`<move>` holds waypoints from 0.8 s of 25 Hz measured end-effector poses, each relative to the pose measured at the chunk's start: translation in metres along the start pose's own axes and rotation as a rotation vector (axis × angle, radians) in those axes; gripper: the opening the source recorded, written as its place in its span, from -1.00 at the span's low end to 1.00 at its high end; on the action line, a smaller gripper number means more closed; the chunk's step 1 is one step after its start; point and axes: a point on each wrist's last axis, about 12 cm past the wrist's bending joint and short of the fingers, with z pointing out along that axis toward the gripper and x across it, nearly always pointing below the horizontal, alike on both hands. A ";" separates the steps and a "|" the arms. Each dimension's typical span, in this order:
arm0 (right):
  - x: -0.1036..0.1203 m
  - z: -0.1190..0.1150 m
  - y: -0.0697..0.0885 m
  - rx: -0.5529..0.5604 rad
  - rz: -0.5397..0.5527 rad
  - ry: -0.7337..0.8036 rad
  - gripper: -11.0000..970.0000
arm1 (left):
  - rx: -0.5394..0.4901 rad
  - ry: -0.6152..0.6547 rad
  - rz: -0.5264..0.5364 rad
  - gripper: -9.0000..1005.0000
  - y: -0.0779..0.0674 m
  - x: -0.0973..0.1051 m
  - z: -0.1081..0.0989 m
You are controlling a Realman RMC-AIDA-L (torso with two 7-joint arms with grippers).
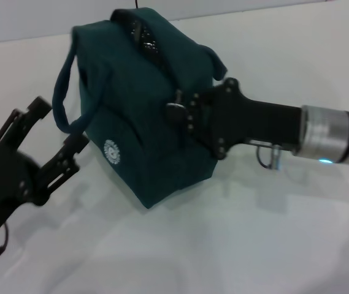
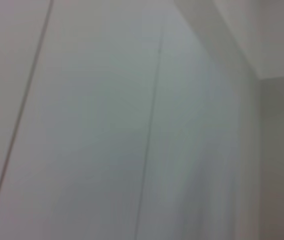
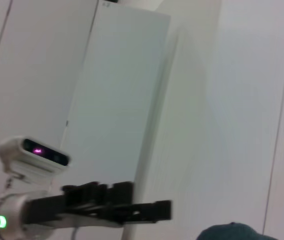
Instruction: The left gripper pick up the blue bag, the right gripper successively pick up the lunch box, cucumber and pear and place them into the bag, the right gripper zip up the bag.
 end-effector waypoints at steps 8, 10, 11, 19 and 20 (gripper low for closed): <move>-0.004 0.045 -0.002 -0.066 -0.055 0.036 -0.96 | -0.075 0.087 -0.040 0.76 -0.011 0.010 -0.032; -0.004 0.053 0.000 -0.071 -0.062 0.048 -0.96 | -0.088 0.115 -0.055 0.76 -0.014 0.015 -0.034; -0.004 0.056 0.002 -0.077 -0.065 0.056 -0.96 | -0.099 0.128 -0.061 0.76 -0.015 0.018 -0.036; -0.006 0.062 0.009 -0.080 -0.096 0.037 -0.96 | -0.177 0.175 -0.081 0.76 -0.016 0.029 -0.039; -0.006 0.062 0.009 -0.076 -0.093 0.034 -0.96 | -0.179 0.181 -0.080 0.75 -0.014 0.029 -0.038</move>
